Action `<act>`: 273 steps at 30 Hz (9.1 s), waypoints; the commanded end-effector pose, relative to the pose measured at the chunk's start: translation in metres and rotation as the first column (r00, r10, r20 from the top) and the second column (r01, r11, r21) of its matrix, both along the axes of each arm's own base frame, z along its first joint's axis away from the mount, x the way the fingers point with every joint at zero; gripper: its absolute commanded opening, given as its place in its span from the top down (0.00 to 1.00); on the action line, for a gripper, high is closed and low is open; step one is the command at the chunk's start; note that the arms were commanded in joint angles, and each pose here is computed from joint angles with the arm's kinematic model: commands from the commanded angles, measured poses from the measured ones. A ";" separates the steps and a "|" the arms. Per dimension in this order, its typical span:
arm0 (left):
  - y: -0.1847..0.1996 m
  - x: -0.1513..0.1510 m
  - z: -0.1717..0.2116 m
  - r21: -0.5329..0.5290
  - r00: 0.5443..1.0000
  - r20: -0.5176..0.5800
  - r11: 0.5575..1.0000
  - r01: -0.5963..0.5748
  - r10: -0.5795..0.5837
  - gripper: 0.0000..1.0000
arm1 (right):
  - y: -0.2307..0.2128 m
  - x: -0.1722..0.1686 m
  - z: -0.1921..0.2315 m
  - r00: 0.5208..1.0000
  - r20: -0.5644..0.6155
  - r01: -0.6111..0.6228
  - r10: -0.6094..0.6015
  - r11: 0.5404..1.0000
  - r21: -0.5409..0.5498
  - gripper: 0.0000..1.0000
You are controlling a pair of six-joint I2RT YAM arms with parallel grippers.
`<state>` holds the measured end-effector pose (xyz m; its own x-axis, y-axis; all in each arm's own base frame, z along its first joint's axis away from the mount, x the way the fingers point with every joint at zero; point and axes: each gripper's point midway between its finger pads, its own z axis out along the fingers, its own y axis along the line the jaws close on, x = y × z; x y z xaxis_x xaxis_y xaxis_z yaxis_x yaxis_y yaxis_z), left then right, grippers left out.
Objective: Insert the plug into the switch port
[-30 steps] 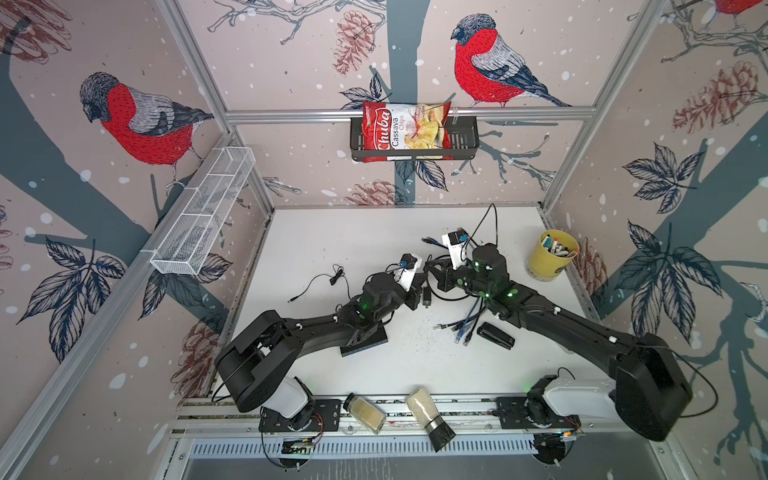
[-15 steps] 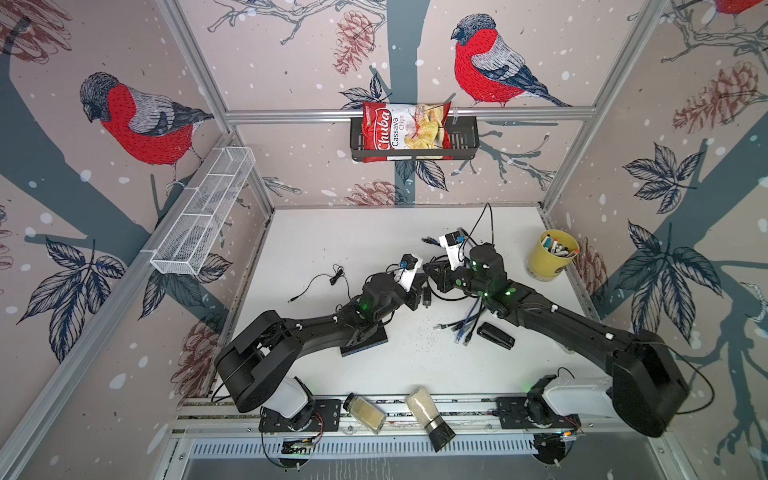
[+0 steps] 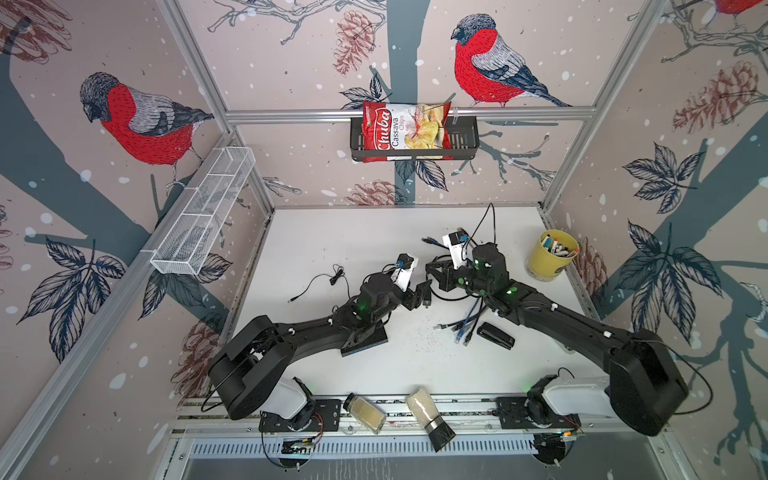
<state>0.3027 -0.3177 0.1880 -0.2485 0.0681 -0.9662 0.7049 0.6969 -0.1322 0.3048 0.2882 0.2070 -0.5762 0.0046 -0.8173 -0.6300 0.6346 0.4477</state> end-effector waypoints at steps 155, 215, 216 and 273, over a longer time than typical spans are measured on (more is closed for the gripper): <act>0.035 -0.084 0.021 0.049 0.866 0.471 0.985 0.166 -0.169 0.64 | 0.043 -0.088 0.060 0.862 0.361 -0.425 0.356 0.895 0.132 1.00; 0.040 -0.002 0.020 0.003 0.987 0.068 0.989 -0.149 0.149 0.70 | 0.024 -0.023 0.037 0.955 0.240 -0.184 0.175 0.983 0.012 0.66; 0.042 0.004 0.017 0.005 0.988 0.030 0.988 -0.153 0.152 0.70 | 0.019 -0.021 0.042 0.954 0.252 -0.173 0.164 0.985 0.015 0.64; 0.085 0.042 -0.191 0.734 0.666 -0.462 0.674 -0.084 0.586 0.41 | -0.049 0.027 -0.007 0.975 0.190 0.137 -0.113 0.984 -0.117 0.54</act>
<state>0.3643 -0.2586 0.0171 -0.8587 0.2754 -0.4321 0.2949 0.9553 0.0228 0.3241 0.2434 0.1877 -0.4818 -0.0588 -0.8743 -0.6104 0.7383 0.2868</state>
